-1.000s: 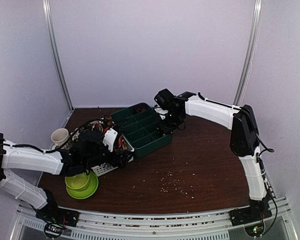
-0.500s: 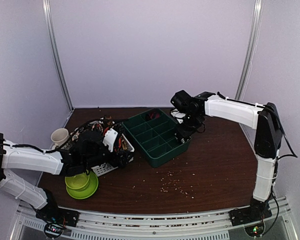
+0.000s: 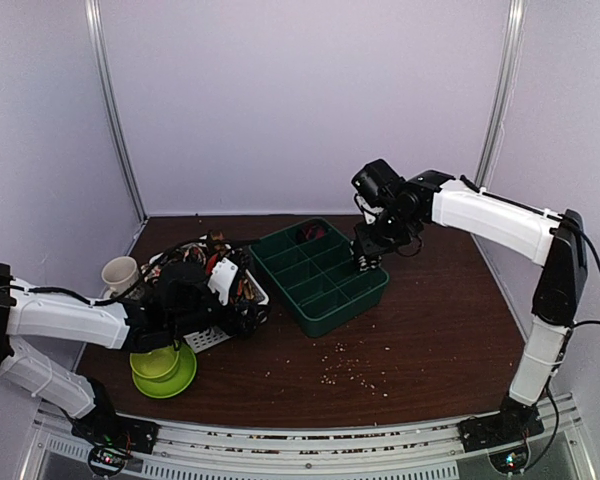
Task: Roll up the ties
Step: Move the storage box to the center of the board, then place the tie in the storage box.
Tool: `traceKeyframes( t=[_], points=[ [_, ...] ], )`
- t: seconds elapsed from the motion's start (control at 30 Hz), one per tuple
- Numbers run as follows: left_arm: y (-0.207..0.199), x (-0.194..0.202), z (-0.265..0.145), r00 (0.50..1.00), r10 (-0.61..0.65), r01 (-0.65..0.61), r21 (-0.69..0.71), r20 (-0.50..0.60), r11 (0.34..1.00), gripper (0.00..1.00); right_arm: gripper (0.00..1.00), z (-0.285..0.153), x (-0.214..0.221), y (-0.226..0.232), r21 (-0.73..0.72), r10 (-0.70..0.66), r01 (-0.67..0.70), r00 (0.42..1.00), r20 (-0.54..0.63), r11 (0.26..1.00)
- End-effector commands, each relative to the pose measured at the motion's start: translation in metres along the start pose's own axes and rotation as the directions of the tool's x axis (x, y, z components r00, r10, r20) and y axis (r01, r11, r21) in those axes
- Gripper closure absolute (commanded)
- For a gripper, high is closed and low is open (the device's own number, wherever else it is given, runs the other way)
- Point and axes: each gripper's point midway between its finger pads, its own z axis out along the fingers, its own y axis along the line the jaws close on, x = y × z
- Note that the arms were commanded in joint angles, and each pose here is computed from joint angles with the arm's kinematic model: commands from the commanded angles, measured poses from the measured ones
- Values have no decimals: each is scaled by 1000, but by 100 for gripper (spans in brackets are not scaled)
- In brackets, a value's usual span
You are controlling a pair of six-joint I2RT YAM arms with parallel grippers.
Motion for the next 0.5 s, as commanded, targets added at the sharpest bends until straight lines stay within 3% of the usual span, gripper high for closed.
traceKeyframes(
  t=[0.0,0.2,0.3,0.47],
  points=[
    [3,-24,-6,996,-15,15,-3,87,1000,2,100,-51,-38,-10,-93,384,-374,912,143,923],
    [3,-25,-8,995,-23,24,-3,99,1000,2,100,-47,-20,-18,-143,644,-639,765,-15,756],
    [4,-24,-9,994,-30,30,-3,103,1000,2,100,-39,-9,-10,-158,692,-701,713,-113,696],
    [4,-21,-10,994,-38,39,-4,104,999,2,100,-26,0,-10,-122,752,-770,639,-162,627]
  ],
)
